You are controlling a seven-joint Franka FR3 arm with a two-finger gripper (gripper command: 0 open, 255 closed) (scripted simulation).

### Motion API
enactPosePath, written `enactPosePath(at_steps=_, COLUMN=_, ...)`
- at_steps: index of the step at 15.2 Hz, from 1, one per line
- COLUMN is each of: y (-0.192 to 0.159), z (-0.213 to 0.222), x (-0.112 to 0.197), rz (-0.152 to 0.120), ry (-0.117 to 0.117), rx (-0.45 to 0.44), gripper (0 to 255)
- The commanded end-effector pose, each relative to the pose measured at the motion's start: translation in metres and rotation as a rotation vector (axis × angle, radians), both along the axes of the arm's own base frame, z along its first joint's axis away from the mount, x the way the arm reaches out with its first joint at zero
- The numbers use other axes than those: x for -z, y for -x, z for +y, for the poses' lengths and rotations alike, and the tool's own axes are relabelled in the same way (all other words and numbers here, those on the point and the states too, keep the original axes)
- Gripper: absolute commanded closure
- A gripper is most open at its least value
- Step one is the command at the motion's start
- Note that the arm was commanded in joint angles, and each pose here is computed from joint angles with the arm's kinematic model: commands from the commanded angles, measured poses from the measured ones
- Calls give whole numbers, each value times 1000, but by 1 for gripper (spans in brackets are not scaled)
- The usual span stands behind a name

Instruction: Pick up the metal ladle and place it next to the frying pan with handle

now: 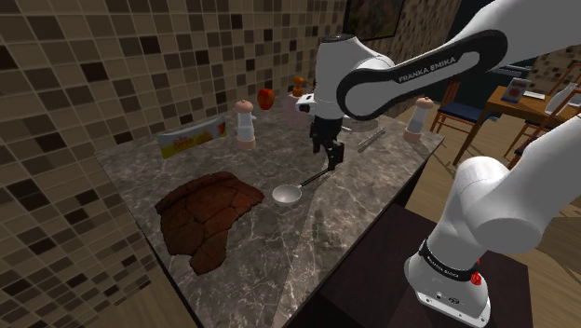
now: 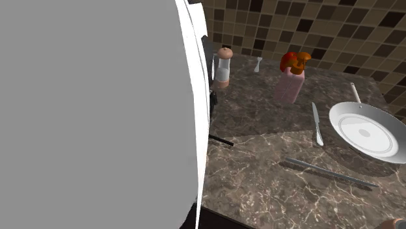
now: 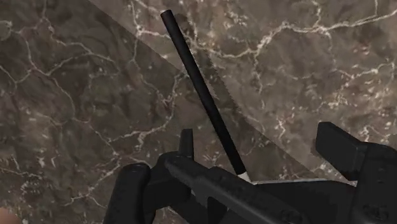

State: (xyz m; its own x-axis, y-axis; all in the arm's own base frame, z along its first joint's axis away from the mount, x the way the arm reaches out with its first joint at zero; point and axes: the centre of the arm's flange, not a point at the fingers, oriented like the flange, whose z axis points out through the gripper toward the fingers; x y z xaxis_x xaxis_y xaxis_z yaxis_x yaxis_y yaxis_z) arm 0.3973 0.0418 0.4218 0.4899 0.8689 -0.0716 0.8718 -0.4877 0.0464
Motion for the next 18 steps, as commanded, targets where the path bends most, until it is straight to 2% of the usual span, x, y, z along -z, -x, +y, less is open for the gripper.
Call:
enactPosePath(at_steps=1, y=-6, z=11, x=18, rz=-17, ry=22, rx=-170, gripper=0)
enactPosePath(at_steps=4, y=-13, z=30, x=49, rz=-36, ry=53, rx=-393, gripper=0)
enactPosePath(at_steps=12, y=-16, z=25, x=89, rz=-36, ry=53, rx=-393, gripper=0)
enactPosePath(at_steps=18, y=-16, z=25, x=89, rz=-36, ry=53, rx=-393, gripper=0)
